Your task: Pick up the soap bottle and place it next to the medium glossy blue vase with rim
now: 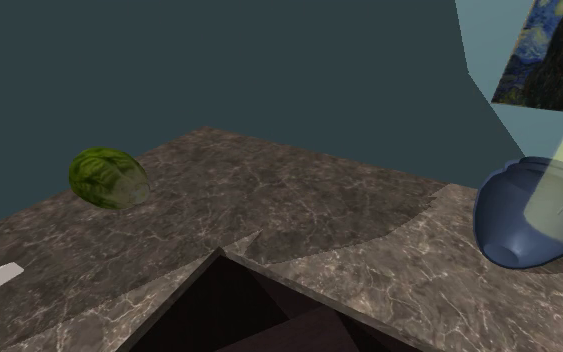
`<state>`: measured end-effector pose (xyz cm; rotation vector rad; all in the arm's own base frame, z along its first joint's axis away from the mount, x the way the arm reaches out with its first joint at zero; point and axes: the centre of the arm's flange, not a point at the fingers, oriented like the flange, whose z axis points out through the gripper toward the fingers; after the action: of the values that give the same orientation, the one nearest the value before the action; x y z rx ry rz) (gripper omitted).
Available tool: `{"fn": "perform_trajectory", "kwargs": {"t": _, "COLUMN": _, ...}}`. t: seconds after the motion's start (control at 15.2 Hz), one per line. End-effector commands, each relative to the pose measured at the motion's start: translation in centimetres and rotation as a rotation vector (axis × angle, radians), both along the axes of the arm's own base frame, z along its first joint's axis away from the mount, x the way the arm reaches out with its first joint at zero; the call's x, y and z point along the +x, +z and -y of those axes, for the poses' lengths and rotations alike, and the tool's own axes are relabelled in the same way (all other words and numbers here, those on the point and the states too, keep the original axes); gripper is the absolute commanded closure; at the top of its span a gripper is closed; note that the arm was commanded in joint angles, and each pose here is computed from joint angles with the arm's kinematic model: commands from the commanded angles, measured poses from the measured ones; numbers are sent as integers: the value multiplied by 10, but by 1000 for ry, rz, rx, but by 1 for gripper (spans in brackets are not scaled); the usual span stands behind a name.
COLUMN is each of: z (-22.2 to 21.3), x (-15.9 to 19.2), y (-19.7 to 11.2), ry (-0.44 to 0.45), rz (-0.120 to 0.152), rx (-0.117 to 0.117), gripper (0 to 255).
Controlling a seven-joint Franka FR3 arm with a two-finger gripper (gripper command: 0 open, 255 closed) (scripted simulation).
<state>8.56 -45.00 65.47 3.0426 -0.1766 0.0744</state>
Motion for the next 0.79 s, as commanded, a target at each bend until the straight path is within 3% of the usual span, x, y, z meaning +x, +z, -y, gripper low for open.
{"fn": "perform_trajectory", "kwargs": {"t": 0.0, "z": -2, "x": 1, "y": -11, "ry": 0, "rz": 0, "rx": -1, "gripper": 255}}
{"fn": "perform_trajectory", "kwargs": {"t": 0.73, "z": -2, "x": 1, "y": -69, "ry": 0, "rz": 0, "rx": -1, "gripper": 255}}
